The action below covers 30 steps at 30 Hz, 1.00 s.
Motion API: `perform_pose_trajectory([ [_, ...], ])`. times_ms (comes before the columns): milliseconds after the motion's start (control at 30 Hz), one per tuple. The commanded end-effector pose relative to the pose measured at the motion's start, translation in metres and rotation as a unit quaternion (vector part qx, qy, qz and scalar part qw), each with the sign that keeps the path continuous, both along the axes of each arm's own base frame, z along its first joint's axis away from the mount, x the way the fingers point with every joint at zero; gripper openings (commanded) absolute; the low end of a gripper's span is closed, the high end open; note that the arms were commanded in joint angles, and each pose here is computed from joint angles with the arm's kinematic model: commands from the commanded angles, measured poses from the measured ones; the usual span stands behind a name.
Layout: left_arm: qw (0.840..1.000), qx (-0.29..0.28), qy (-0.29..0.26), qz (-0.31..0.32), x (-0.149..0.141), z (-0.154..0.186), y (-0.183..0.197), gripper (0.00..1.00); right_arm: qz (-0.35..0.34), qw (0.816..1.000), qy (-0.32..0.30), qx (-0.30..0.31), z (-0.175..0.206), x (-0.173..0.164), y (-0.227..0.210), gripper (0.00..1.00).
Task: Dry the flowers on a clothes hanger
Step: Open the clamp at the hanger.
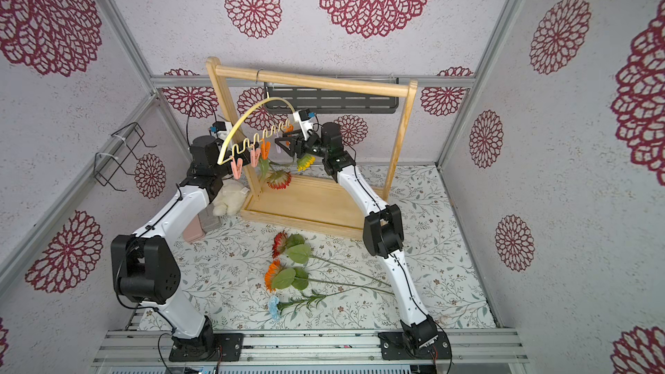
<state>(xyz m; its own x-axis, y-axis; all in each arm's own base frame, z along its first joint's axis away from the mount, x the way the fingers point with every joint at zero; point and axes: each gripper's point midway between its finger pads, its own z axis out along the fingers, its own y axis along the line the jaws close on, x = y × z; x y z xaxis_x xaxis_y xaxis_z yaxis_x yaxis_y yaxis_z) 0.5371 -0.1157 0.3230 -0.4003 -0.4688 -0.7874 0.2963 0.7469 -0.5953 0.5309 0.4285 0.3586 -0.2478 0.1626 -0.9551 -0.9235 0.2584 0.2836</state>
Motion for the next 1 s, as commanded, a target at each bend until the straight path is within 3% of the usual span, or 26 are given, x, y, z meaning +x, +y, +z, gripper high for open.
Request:
perform_pose_trajectory([
  [0, 1.0, -0.004, -0.023, -0.01, 0.006, 0.014, -0.007, 0.0, 0.014, 0.998, -0.052, 0.032, 0.043, -0.014, -0.007, 0.58],
  [267, 1.0, -0.008, -0.026, -0.012, 0.006, 0.016, -0.007, 0.0, 0.048, 0.996, -0.061, 0.04, 0.036, -0.021, -0.002, 0.49],
  [967, 0.999, 0.004, -0.036, 0.007, -0.039, 0.016, 0.003, 0.0, 0.052, 0.995, -0.08, 0.023, 0.017, -0.026, -0.016, 0.59],
])
